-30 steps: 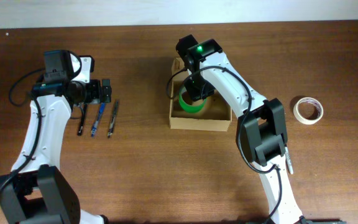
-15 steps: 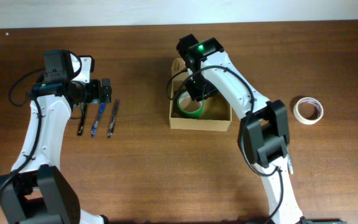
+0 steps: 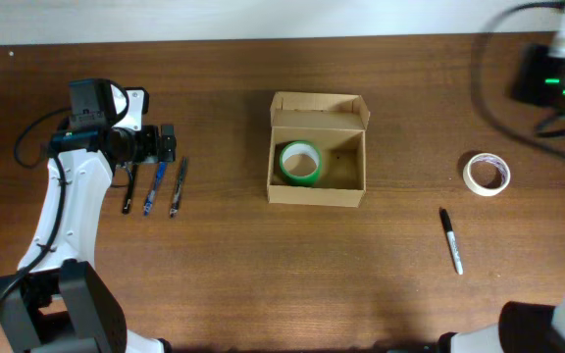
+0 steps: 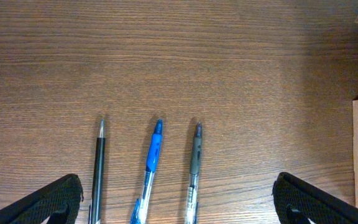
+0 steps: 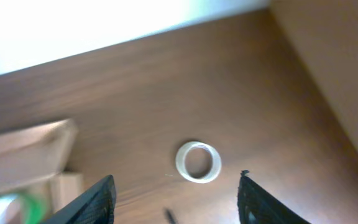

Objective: Pack container
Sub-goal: 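Grasp the white tape roll with the right gripper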

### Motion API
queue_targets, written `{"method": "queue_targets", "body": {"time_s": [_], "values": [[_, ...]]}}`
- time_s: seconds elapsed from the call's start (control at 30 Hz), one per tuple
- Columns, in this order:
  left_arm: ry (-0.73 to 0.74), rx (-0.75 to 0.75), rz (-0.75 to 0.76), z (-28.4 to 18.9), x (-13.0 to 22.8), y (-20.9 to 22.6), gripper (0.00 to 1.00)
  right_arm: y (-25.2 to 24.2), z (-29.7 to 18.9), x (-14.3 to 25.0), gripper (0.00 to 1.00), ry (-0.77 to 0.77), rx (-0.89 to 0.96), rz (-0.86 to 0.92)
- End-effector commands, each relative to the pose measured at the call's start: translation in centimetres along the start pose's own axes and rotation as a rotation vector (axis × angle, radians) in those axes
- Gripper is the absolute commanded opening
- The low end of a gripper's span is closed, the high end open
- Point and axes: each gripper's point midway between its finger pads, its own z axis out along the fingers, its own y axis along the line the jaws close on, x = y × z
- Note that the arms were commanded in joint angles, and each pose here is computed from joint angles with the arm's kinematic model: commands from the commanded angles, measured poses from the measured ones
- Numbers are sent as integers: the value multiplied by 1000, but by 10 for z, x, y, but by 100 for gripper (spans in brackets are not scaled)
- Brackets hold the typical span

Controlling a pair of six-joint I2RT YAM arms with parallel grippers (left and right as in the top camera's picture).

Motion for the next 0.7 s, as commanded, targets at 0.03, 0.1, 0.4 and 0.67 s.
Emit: {"method": "queue_targets", "body": {"time_s": [0.03, 0.1, 0.4, 0.67], "values": [[-15, 0, 16, -1, -7, 1, 99, -62, 76, 44, 65, 244, 90, 257], [-15, 0, 16, -1, -7, 1, 99, -80, 110, 68, 68, 332, 124, 341], [-15, 0, 16, -1, -7, 1, 99, -78, 247, 172, 70, 626, 115, 425], [-15, 0, 16, -1, -7, 1, 99, -75, 289, 219, 70, 774, 134, 420]]}}
